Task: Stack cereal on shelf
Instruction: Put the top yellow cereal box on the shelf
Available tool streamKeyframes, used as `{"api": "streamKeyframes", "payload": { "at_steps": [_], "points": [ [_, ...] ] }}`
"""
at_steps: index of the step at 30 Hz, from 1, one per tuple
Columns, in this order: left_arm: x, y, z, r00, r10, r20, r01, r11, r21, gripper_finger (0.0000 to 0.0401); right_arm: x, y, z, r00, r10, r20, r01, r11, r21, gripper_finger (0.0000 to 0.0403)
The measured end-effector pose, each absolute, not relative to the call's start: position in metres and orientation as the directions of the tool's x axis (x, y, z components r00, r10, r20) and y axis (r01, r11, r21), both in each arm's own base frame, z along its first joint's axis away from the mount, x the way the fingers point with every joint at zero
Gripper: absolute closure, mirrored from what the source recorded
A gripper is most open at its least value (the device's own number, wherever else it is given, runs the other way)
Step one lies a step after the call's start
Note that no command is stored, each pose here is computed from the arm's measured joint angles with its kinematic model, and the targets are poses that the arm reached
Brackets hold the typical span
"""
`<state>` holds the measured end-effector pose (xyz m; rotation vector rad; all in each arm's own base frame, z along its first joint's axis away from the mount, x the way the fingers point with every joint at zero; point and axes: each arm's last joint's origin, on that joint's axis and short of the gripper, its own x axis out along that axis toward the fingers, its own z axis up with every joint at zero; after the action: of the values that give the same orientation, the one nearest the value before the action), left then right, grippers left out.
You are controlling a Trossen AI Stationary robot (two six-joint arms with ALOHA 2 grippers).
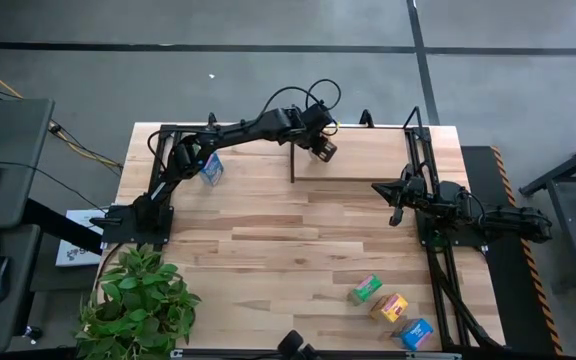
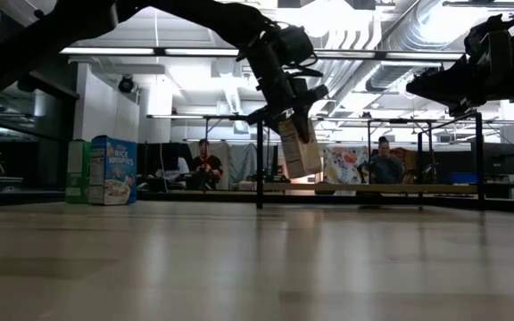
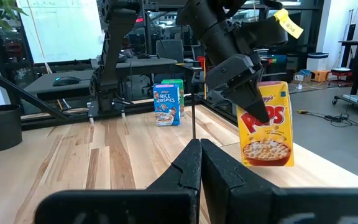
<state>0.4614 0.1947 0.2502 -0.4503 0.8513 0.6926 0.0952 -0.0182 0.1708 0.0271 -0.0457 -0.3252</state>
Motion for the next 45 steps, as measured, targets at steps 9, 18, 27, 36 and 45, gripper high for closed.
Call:
{"api": "streamKeyframes", "payload": {
  "at_steps": [9, 18, 27, 36, 45],
  "points": [
    [0.449, 0.202, 0.246, 0.370, 0.372, -0.851, -0.747, 0.664, -0.035, 0.0254, 0.095, -0.018, 0.171, 0.947, -0.320, 0.041, 0.319, 0.947, 0.034, 0.0402],
    [0.440, 0.203, 0.243, 0.255, 0.421, -0.870, -0.770, 0.633, 0.080, 0.0254, 0.095, -0.018, 0.171, 0.947, -0.320, 0.041, 0.319, 0.947, 0.034, 0.0402],
    [0.439, 0.205, 0.243, 0.246, 0.428, -0.870, -0.768, 0.634, 0.095, 0.0254, 0.095, -0.018, 0.171, 0.947, -0.320, 0.040, 0.319, 0.947, 0.034, 0.0402],
    [0.439, 0.205, 0.243, 0.249, 0.434, -0.866, -0.741, 0.661, 0.118, 0.0254, 0.095, -0.018, 0.171, 0.947, -0.320, 0.040, 0.319, 0.947, 0.034, 0.0402],
    [0.437, 0.204, 0.249, 0.253, 0.435, -0.864, -0.711, 0.689, 0.138, 0.0216, 0.095, -0.018, 0.171, 0.947, -0.320, 0.041, 0.319, 0.947, 0.034, 0.0402]
  ]
}}
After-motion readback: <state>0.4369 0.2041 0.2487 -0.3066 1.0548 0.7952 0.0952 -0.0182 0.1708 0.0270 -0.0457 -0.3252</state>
